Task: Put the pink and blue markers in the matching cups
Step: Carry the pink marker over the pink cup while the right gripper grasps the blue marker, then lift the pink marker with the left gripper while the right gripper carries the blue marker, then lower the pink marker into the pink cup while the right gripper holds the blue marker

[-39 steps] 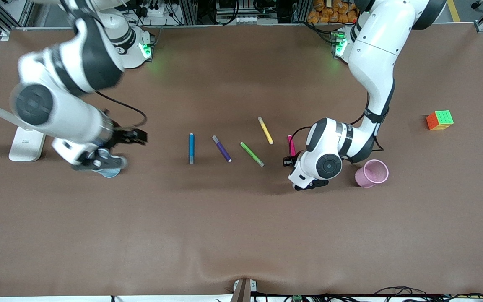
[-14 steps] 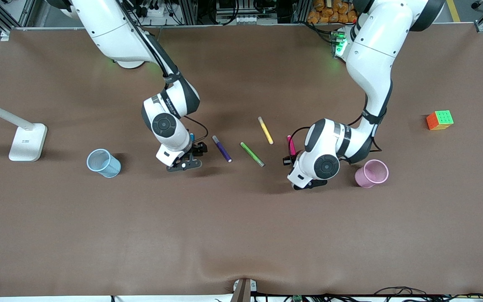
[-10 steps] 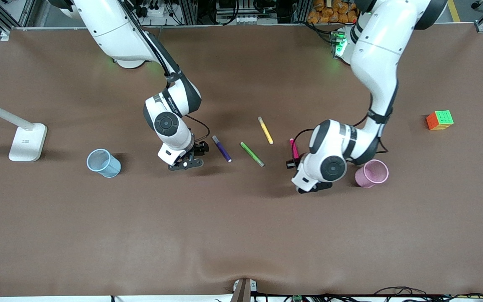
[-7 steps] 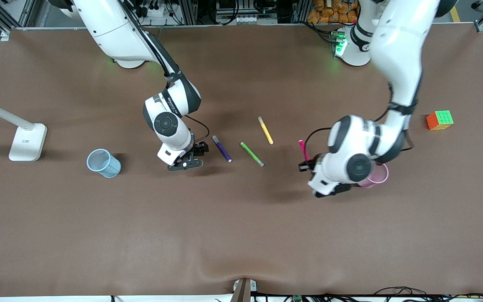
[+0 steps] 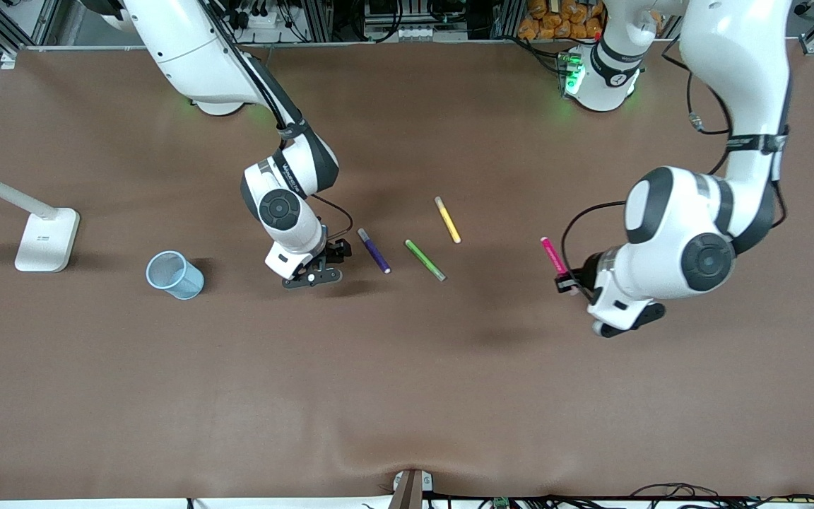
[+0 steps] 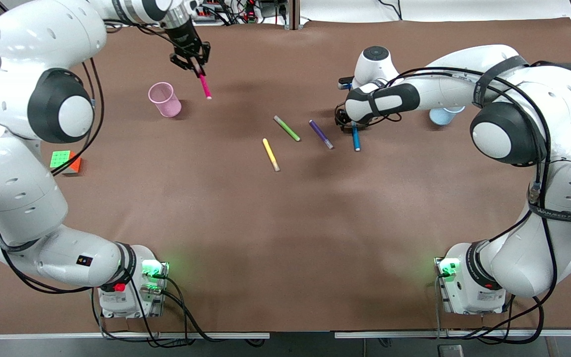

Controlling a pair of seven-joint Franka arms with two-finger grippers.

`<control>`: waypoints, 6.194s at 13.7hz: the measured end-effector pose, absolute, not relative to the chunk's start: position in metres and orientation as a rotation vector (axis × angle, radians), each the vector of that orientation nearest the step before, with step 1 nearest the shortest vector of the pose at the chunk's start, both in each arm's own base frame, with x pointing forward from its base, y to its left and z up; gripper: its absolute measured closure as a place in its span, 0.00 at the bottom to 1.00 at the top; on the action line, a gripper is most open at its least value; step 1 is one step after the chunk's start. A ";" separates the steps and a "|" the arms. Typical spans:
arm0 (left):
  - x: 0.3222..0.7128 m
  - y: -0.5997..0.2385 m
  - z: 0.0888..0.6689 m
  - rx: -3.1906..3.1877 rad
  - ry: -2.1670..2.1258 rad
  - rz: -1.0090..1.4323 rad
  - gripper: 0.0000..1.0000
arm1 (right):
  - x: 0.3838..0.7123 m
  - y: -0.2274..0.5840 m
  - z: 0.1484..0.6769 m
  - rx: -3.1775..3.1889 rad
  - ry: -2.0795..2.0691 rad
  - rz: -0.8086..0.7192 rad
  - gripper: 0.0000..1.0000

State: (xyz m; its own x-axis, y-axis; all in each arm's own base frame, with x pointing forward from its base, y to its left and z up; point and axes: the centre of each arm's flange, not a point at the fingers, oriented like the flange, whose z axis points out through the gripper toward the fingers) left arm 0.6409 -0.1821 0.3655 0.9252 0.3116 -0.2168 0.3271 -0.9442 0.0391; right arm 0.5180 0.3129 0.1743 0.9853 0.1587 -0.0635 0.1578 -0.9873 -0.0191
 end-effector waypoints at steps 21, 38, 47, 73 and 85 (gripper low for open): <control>0.633 -0.143 0.486 3.353 0.575 0.093 0.83 | 0.534 0.312 0.183 -3.110 -0.229 0.052 0.83; 0.634 -0.177 0.362 3.557 1.144 0.259 0.83 | 0.609 0.193 0.367 -2.887 -0.828 -0.114 0.83; 0.649 -0.163 0.331 3.458 1.506 0.617 0.83 | 0.602 0.032 0.382 -2.426 -1.101 -0.085 0.83; 0.645 -0.213 0.308 3.384 1.443 0.400 0.00 | 0.589 -0.107 0.292 -1.286 -1.620 -0.696 0.83; 0.629 -0.217 0.492 3.243 0.984 0.231 0.00 | 0.604 -0.140 0.255 -1.259 -1.585 -0.813 0.83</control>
State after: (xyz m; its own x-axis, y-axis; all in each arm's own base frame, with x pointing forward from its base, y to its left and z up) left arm 0.6286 -0.2171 0.4917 0.8259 0.5268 0.2009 0.5611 -0.8027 -0.2020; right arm 0.6039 -0.1395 0.2547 -0.0495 0.3547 0.9337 0.9653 0.2569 -0.0465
